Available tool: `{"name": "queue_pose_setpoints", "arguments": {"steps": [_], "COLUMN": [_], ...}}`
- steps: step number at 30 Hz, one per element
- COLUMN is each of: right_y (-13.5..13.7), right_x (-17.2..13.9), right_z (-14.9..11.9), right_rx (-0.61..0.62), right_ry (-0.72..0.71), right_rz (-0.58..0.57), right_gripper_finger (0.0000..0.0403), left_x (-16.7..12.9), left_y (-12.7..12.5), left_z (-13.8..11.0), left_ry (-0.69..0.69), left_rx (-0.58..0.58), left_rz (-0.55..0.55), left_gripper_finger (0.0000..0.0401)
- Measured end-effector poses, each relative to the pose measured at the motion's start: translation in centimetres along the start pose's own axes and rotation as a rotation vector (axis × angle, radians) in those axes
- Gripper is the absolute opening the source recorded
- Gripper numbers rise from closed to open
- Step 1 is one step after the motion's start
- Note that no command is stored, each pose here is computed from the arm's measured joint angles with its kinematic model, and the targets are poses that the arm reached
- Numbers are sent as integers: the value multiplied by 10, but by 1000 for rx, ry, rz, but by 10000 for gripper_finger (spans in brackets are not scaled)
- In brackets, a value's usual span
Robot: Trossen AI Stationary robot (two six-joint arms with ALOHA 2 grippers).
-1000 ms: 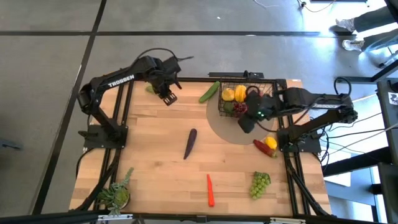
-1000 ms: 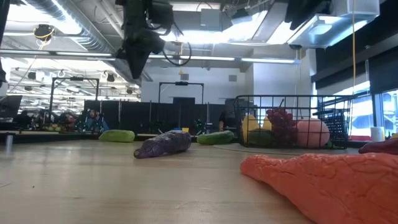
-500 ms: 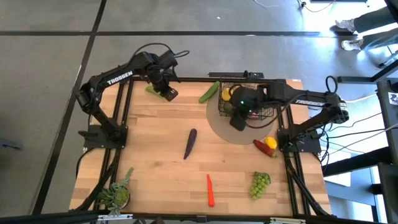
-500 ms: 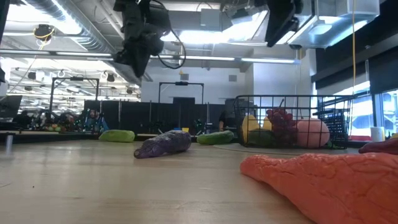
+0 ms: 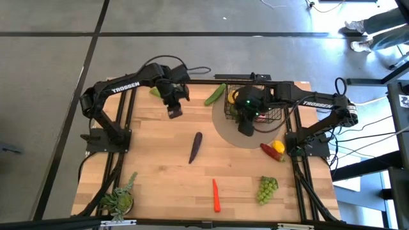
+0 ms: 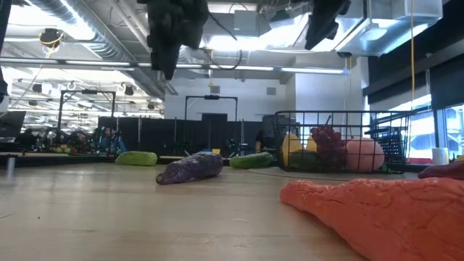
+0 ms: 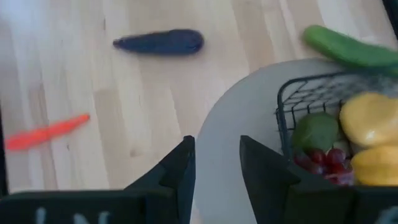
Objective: Build produce basket
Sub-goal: Put the left green cucumber into the black wire basket
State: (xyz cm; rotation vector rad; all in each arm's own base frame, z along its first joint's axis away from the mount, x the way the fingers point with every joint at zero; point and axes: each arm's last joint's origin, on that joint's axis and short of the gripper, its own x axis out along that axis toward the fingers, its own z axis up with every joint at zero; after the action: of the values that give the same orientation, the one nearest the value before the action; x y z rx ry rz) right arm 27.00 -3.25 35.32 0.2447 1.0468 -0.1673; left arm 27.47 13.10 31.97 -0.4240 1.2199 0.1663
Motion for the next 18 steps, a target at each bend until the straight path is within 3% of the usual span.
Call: {"name": "queue_pose_setpoints", "arguments": {"steps": [4,6,15,18], "right_y": [-8,-11,-17,-20], "right_x": [-1,-1,-1,3], "right_z": [6,8,14,23], "right_rx": [269,330,287,227], "right_ry": [-76,-97,-155,-210], "right_rz": [-76,-100,-116,-114], "right_gripper_finger": [120,119,119,119], "left_x": [-1,-3,-10,-14], "left_y": [8,13,40,55], "left_z": [-3,-5,-8,-7], "left_ry": [-7,-13,-31,-57], "left_rx": [-410,-528,-610,-515], "left_rz": [193,245,292,306], "left_gripper_finger": [41,41,41,41]}}
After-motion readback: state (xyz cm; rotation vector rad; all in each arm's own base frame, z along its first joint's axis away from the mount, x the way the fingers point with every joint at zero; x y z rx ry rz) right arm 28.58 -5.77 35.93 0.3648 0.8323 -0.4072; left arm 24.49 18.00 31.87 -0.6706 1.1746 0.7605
